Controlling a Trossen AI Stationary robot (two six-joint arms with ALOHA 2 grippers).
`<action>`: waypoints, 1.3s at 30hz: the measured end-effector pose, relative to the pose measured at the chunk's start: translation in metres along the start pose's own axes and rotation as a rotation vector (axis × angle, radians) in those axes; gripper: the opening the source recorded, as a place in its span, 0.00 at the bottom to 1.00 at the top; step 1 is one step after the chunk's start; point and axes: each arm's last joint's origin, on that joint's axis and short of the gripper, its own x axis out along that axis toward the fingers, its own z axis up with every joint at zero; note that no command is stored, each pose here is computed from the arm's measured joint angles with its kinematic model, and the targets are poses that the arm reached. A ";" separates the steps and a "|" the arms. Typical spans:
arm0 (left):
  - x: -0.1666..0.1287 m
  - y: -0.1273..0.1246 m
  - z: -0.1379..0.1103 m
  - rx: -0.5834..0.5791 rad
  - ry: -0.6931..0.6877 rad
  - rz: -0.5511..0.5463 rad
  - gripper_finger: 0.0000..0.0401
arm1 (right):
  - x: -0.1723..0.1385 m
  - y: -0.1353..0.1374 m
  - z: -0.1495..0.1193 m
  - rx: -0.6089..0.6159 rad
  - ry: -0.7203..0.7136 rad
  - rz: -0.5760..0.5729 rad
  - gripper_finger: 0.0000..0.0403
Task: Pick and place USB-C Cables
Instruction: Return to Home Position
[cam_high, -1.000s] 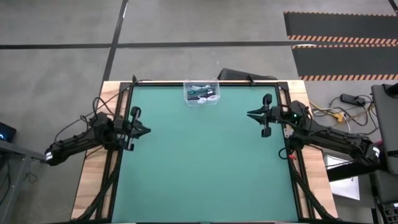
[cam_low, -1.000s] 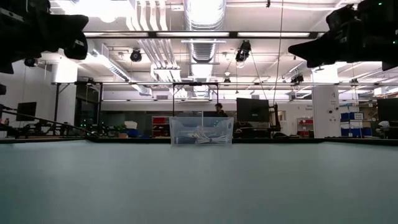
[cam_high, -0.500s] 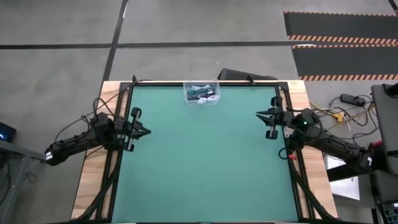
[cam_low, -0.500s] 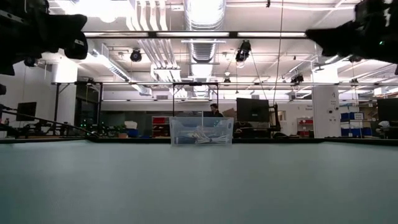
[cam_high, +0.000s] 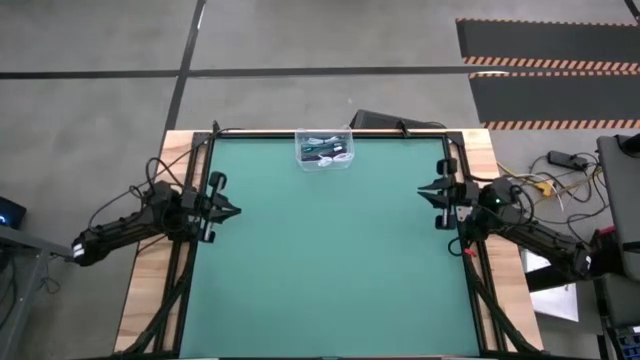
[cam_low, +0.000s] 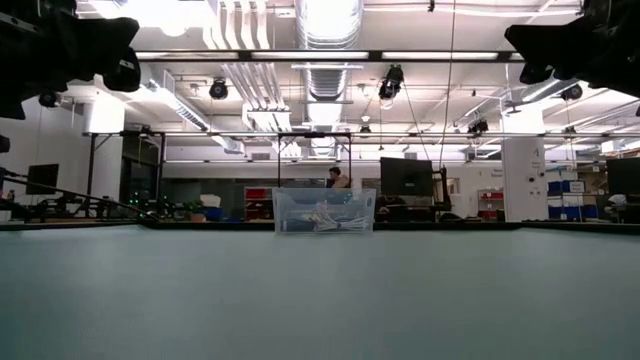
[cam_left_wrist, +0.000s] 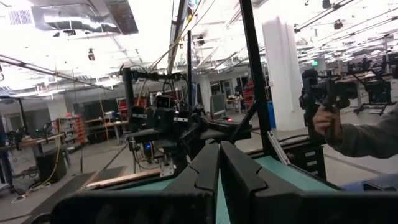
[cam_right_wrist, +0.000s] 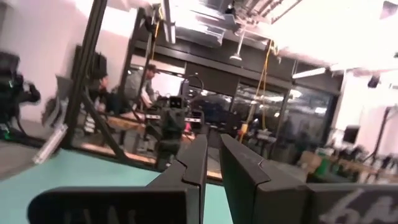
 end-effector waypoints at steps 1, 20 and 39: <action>0.000 0.000 0.000 -0.002 0.002 0.000 0.00 | 0.000 0.000 0.000 0.032 0.000 -0.004 0.08; 0.000 0.000 -0.001 -0.004 0.004 0.000 0.00 | 0.001 0.005 -0.006 0.025 0.051 0.044 0.08; 0.000 0.000 -0.001 -0.004 0.005 0.000 0.00 | -0.003 0.019 -0.023 0.115 0.254 -0.131 0.08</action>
